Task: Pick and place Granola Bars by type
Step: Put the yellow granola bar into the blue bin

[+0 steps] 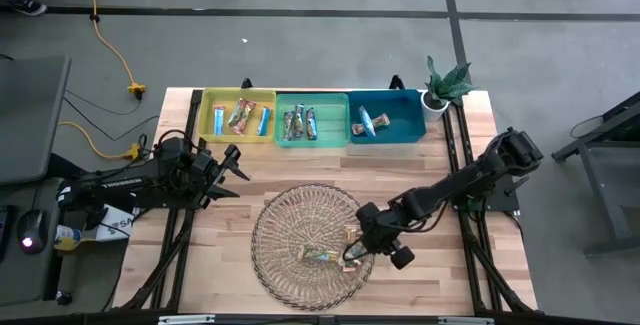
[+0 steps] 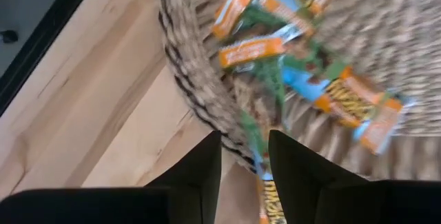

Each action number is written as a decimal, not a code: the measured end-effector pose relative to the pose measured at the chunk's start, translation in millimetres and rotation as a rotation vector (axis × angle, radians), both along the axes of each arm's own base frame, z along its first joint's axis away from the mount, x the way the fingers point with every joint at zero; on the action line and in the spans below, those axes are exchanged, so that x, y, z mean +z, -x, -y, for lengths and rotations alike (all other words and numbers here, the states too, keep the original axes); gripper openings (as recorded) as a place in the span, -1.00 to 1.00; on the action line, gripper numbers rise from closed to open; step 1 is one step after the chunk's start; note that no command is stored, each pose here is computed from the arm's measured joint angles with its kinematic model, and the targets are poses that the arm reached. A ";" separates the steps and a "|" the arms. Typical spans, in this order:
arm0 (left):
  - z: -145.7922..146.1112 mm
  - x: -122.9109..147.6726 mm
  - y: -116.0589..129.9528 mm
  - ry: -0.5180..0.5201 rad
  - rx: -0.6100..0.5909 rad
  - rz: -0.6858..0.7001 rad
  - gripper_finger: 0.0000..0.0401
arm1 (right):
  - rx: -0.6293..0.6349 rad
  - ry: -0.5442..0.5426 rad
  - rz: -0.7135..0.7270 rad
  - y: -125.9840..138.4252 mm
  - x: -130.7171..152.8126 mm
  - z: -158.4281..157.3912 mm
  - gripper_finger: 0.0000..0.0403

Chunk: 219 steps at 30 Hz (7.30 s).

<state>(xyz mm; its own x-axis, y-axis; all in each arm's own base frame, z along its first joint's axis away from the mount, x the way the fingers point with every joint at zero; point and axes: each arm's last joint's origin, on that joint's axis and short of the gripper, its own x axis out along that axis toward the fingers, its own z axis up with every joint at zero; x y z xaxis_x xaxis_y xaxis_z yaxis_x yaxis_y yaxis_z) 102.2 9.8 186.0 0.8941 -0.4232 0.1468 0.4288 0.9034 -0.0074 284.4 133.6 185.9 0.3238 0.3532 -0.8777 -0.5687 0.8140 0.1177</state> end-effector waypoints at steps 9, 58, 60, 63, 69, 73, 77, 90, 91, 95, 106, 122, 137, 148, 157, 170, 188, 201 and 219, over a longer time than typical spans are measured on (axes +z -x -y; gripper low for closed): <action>0.0 0.0 0.0 0.000 0.000 0.000 0.14 | -0.006 -0.012 -0.039 -8.7 -17.8 0.2 -0.20; -0.3 -9.1 -1.3 0.028 0.000 -0.098 0.14 | -0.007 0.177 -0.024 -9.1 -44.0 -12.9 -0.37; -0.4 -9.0 -1.3 0.029 0.000 -0.098 0.14 | -0.009 0.176 -0.025 -9.2 -44.0 -12.7 -0.38; -0.4 -9.0 -1.3 0.028 0.000 -0.098 0.14 | -0.010 0.175 -0.025 -9.2 -44.0 -12.7 -0.43; -0.3 -9.0 -1.3 0.029 -0.001 -0.098 0.14 | -0.008 0.173 -0.026 -9.2 -44.0 -12.8 -0.58; -0.4 -9.0 -1.3 0.028 0.000 -0.098 0.14 | -0.009 0.171 -0.022 -10.2 -42.5 -13.3 -0.63; -0.4 -9.0 -1.3 0.028 0.000 -0.098 0.14 | -0.012 0.159 0.008 -16.2 -34.7 -16.2 -0.63; -0.3 -9.0 -1.3 0.028 0.000 -0.098 0.14 | -0.030 0.121 0.152 -42.6 8.3 -28.2 -0.63; -0.3 -9.0 -1.3 0.028 -0.001 -0.098 0.14 | -0.033 0.121 0.172 -45.3 13.4 -29.3 -0.63; -0.4 -9.0 -1.3 0.029 0.000 -0.098 0.15 | -0.032 0.133 0.280 -58.1 40.5 -33.8 -0.63; -0.3 -9.0 -1.3 0.028 0.000 -0.098 0.15 | -0.133 0.216 0.607 -82.8 129.7 -39.5 -0.63; -0.3 -9.0 -1.3 0.028 -0.001 -0.097 0.14 | -0.795 0.634 0.863 -96.4 208.7 17.2 -0.63; -0.3 -9.0 -1.3 0.028 0.000 -0.097 0.14 | -0.956 0.534 0.860 -110.4 216.1 73.6 -0.63; -0.4 -9.0 -1.3 0.028 0.000 -0.097 0.14 | -1.208 0.710 0.844 -102.1 226.6 130.0 -0.63; -0.4 -9.0 -1.3 0.028 0.000 -0.098 0.14 | -1.524 0.603 0.657 -50.4 230.5 223.7 -0.63; -0.3 -9.0 -1.3 0.028 -0.001 -0.098 0.14 | -1.610 0.453 0.345 13.0 179.5 307.6 -0.63; -0.4 -9.1 -1.3 0.028 0.000 -0.098 0.15 | -1.792 -0.091 0.386 62.9 49.2 320.3 -0.63; -0.4 -9.1 -1.3 0.029 0.000 -0.098 0.15 | -1.989 -0.169 0.363 80.7 25.7 327.3 -0.63; -0.4 -9.1 -1.3 0.029 0.000 -0.098 0.14 | -1.950 -0.170 0.311 81.9 22.9 325.4 -0.63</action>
